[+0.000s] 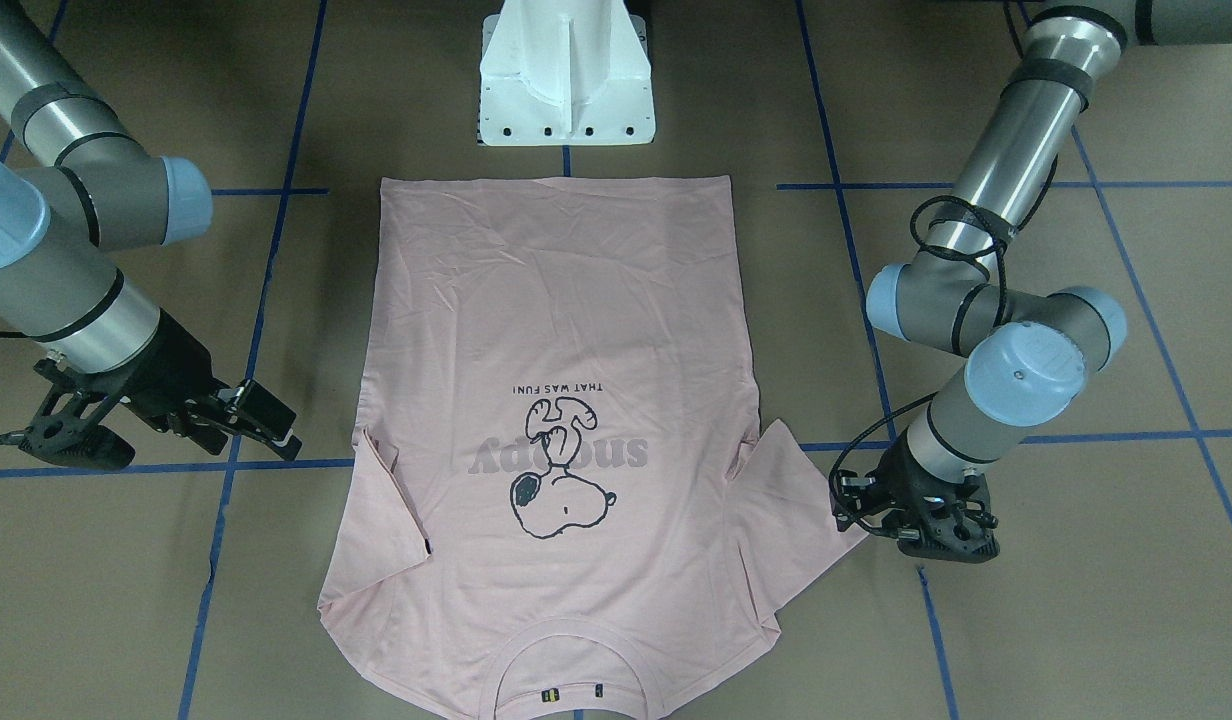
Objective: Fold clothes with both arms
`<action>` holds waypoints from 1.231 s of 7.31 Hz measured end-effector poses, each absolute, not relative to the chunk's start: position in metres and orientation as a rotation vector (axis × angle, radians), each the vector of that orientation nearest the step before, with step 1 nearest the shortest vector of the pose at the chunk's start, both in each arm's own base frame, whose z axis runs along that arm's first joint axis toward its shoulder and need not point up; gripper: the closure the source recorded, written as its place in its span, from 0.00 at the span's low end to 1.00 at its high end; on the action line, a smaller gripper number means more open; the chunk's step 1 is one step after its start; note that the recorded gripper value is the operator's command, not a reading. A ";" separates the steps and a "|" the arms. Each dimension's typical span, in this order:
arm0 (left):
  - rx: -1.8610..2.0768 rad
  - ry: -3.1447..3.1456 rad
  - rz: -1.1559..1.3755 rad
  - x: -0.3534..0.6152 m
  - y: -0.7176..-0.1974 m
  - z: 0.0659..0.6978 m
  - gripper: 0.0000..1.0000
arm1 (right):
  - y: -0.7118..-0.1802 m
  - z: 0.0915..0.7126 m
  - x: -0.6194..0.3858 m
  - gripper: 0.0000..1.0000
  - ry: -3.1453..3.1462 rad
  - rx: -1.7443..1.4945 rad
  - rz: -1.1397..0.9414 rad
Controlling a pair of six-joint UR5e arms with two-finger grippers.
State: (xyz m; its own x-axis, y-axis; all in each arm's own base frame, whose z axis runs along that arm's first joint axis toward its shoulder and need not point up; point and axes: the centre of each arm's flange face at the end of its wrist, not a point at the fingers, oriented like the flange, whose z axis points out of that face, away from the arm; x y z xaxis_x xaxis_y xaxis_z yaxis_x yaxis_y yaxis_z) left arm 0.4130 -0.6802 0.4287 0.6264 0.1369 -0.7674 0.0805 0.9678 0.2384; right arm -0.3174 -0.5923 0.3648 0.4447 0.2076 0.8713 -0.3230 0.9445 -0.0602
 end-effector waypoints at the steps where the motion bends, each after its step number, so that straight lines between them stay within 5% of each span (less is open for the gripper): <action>1: 0.261 0.896 0.034 0.414 -0.680 0.429 1.00 | -0.592 0.365 -0.318 0.00 -1.060 0.120 0.330; 4: 0.260 0.910 0.016 0.415 -0.680 0.419 1.00 | -0.593 0.365 -0.318 0.00 -1.060 0.120 0.330; 9: 0.221 1.061 -0.065 0.463 -0.629 0.317 1.00 | -0.593 0.364 -0.319 0.00 -1.061 0.120 0.329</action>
State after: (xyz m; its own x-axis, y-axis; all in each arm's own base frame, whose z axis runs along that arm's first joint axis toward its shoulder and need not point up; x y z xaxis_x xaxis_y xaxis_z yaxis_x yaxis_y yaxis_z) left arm 0.4630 -0.6293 0.3172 0.4883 0.0528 -0.8711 0.1593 0.9760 0.1485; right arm -0.3186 -0.5927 0.3643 0.4449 0.2070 0.8713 -0.3219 0.9449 -0.0601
